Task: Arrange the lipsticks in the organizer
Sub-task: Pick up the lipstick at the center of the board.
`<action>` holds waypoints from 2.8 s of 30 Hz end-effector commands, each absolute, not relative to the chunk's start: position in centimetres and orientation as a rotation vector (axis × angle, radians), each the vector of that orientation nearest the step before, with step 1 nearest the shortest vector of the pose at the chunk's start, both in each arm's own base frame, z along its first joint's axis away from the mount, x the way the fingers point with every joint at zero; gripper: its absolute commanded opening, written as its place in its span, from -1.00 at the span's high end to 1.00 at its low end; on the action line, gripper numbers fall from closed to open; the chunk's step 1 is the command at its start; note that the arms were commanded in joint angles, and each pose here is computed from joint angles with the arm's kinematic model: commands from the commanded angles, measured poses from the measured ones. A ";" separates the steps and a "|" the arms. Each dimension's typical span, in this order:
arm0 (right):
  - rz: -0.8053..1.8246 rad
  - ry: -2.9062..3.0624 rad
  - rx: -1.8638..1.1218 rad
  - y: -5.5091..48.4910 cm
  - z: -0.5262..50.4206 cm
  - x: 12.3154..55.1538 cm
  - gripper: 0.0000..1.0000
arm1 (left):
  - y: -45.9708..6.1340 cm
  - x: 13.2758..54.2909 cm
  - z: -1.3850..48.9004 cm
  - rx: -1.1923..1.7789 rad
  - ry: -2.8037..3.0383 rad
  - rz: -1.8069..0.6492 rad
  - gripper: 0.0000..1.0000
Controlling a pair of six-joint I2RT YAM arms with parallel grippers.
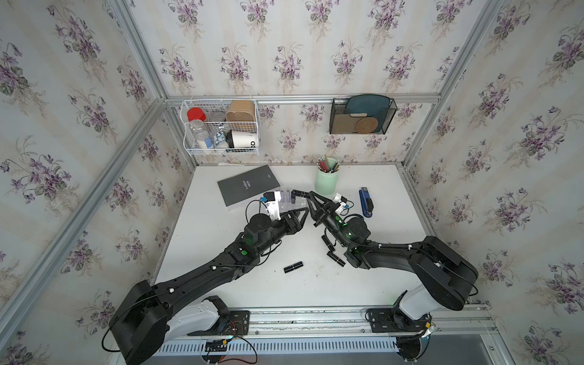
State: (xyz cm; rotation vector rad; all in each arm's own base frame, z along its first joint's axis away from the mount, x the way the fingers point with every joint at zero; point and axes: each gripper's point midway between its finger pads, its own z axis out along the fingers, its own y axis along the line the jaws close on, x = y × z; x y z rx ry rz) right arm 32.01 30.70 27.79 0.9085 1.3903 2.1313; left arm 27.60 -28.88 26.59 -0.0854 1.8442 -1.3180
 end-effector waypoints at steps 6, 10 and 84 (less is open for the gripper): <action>2.221 1.302 0.887 30.9 29.8 30.9 0.81 | -29.2 28.4 32.2 -0.012 1.617 -1.359 -0.01; 2.253 1.294 0.880 31.3 30.1 30.5 0.83 | -29.5 28.8 32.5 0.013 1.613 -1.337 0.12; 1.385 2.202 -0.593 34.2 29.9 23.3 -0.03 | -26.7 22.3 25.8 1.193 2.113 -1.070 1.00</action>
